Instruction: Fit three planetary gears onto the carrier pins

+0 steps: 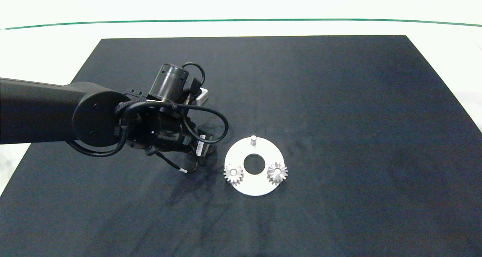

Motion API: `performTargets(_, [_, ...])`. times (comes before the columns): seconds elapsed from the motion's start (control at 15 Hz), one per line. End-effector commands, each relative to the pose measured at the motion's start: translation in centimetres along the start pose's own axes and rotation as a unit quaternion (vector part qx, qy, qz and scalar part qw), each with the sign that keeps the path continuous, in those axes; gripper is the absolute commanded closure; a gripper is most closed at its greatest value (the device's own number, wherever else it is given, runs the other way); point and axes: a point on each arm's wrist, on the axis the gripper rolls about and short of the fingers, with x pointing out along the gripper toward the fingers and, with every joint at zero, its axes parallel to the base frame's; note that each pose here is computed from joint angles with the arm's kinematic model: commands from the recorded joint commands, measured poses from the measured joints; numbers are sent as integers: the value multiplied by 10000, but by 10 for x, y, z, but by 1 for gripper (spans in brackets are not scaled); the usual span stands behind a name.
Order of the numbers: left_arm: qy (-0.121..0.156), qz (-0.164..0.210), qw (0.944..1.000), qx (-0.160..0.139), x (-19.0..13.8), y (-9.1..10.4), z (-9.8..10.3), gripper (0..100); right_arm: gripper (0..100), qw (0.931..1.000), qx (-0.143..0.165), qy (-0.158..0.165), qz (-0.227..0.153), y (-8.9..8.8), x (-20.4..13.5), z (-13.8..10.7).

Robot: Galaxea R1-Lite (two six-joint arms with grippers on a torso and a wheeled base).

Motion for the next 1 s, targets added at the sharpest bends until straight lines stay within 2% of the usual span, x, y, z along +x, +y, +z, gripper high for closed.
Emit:
performTargets(0.07, [-11,-10,10000,23,0,-2,1,26,0,10000,-15,32,1,0,1,0])
performTargets(1.0, [5,-80,9999,94,-1,-8,-1,55,0,10000,-11,9,35,0,0,0])
